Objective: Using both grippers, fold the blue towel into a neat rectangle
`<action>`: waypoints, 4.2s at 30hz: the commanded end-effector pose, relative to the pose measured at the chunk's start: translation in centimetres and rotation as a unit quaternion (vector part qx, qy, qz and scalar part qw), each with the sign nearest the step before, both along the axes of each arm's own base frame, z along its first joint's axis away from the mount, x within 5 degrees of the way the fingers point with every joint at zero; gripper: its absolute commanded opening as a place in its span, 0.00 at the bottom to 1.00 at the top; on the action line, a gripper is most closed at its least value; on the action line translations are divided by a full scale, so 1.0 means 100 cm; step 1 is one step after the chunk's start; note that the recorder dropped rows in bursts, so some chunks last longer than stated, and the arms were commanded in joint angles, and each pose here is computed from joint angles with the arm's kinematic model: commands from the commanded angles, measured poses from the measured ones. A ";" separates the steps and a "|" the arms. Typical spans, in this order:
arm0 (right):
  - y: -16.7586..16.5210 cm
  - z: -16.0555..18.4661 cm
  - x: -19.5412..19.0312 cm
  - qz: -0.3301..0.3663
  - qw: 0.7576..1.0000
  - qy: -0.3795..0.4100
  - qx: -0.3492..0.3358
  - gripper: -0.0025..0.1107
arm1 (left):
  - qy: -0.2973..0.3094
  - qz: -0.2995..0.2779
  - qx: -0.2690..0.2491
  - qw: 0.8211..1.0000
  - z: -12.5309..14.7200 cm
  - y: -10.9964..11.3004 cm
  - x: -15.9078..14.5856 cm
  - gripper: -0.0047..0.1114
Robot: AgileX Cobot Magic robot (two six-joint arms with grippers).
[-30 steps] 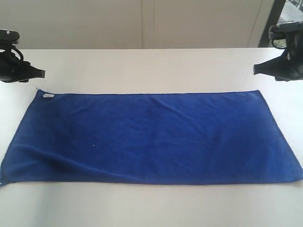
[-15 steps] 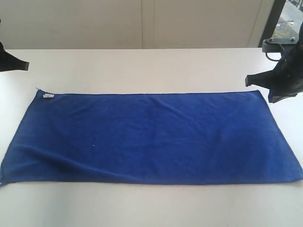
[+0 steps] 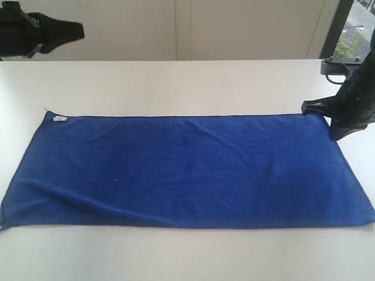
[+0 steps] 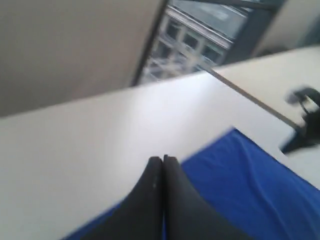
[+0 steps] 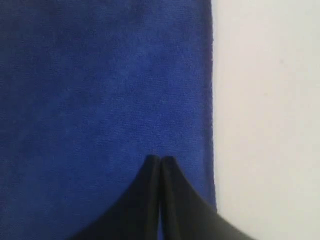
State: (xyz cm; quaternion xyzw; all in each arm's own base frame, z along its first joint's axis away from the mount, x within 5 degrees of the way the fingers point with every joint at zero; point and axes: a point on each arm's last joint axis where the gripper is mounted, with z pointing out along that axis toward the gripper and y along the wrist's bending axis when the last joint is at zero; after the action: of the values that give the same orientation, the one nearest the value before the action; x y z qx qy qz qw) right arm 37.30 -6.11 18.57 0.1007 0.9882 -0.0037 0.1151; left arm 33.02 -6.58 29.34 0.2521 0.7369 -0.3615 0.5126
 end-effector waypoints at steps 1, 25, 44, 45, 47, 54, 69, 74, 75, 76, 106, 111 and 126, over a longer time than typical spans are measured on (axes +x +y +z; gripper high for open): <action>-0.001 0.013 -0.003 0.002 1.000 -0.016 -0.002 0.02 | 0.060 -0.131 0.183 0.972 -0.032 0.002 -0.026 0.04; 0.015 0.023 -0.062 0.003 0.997 -0.075 0.023 0.02 | 0.366 0.120 0.306 0.870 -0.077 0.024 -0.046 0.04; 0.019 0.029 -0.068 -0.008 0.994 -0.107 0.037 0.02 | 0.432 0.142 0.347 0.820 -0.164 0.036 -0.093 0.04; 0.019 0.029 -0.068 -0.008 0.994 -0.107 0.037 0.02 | 0.435 0.136 0.355 0.816 -0.166 0.037 -0.096 0.04; 0.019 0.029 -0.068 -0.007 0.993 -0.108 0.037 0.02 | 0.449 0.125 0.361 0.808 -0.169 0.037 -0.098 0.04; 0.019 0.029 -0.068 -0.006 0.993 -0.111 0.035 0.02 | 0.461 0.096 0.389 0.792 -0.170 0.040 -0.104 0.04; 0.019 0.029 -0.067 -0.007 0.993 -0.113 0.036 0.02 | 0.449 0.079 0.422 0.783 -0.170 0.044 -0.104 0.04; 0.018 0.030 -0.066 0.003 0.992 -0.120 0.030 0.02 | 0.452 0.075 0.422 0.783 -0.163 0.043 -0.098 0.04; 0.018 0.030 -0.066 0.003 0.992 -0.121 0.030 0.02 | 0.454 0.073 0.422 0.782 -0.161 0.043 -0.097 0.04; 0.018 0.030 -0.066 0.003 0.992 -0.123 0.030 0.02 | 0.455 0.071 0.421 0.781 -0.159 0.042 -0.095 0.04; 0.018 0.030 -0.066 0.003 0.992 -0.122 0.030 0.02 | 0.216 0.211 0.332 0.894 -0.003 0.044 -0.135 0.04; 0.019 0.030 -0.066 -0.004 0.992 -0.123 0.039 0.02 | 0.159 0.250 0.291 0.910 0.021 0.046 -0.173 0.04; 0.020 0.031 -0.065 -0.009 0.991 -0.128 0.044 0.02 | 0.096 0.286 0.229 0.926 0.033 0.051 -0.270 0.04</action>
State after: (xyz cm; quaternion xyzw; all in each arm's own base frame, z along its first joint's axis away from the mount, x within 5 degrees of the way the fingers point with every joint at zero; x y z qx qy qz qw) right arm 30.87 -3.96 21.41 0.1141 0.9655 0.0534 0.2279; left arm 7.22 -1.49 33.04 0.1061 0.8805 -0.0376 0.4605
